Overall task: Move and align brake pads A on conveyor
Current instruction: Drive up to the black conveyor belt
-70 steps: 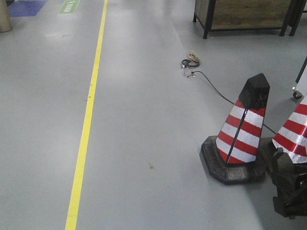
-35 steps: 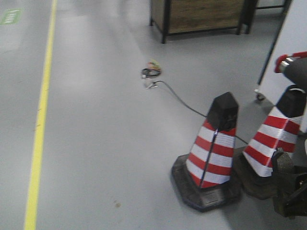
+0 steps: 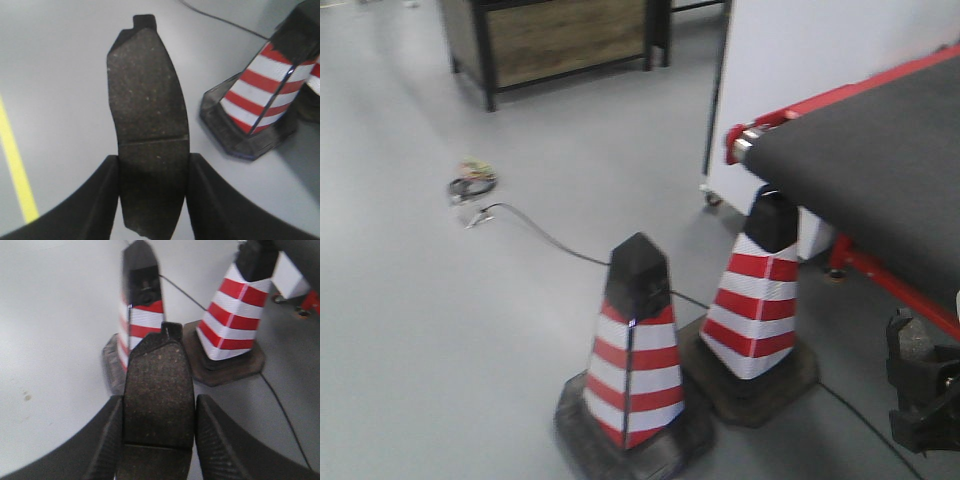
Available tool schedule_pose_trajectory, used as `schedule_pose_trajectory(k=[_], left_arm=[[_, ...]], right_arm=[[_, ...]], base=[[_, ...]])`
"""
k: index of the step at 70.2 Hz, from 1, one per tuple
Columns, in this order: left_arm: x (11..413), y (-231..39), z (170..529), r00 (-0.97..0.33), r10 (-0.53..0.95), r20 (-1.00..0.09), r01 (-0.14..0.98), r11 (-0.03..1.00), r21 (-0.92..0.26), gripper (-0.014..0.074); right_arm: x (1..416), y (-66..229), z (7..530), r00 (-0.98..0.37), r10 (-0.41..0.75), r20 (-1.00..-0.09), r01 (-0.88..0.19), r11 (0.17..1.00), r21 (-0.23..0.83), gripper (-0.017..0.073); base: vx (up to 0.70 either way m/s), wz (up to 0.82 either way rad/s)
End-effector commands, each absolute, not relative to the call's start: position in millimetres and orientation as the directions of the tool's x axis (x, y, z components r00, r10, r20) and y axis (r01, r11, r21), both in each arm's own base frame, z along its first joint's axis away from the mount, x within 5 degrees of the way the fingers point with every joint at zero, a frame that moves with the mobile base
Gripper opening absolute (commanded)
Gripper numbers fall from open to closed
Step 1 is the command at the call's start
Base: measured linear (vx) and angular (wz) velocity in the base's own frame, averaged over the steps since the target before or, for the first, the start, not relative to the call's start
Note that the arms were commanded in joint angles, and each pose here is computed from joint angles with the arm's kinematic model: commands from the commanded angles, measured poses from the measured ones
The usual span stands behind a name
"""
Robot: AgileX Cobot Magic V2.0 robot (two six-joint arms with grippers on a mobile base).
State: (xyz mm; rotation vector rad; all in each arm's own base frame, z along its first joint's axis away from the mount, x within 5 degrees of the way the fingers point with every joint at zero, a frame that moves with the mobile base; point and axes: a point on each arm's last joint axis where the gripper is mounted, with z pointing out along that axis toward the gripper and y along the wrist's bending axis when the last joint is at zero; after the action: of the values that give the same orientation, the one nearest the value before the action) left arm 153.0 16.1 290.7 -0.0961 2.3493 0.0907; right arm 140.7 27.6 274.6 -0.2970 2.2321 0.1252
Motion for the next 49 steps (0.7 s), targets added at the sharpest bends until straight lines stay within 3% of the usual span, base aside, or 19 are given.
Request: schedule_pose_trajectory(k=[1,49], left_arm=[[158.4,16.2,307.2,-0.617,-0.037,-0.786,-0.099,0.995,0.031,0.0192],[158.4,16.2,307.2,-0.617,-0.037,-0.786,-0.099,0.995,0.031,0.0192]], right_arm=[[145.9,27.1,291.5,-0.513,-0.152,-0.845,-0.241,0.970,-0.028,-0.0003],[145.9,27.1,291.5,-0.513,-0.152,-0.845,-0.242,0.970,-0.028,-0.0003]], base=[[0.37,-0.63],[0.33,-0.61]])
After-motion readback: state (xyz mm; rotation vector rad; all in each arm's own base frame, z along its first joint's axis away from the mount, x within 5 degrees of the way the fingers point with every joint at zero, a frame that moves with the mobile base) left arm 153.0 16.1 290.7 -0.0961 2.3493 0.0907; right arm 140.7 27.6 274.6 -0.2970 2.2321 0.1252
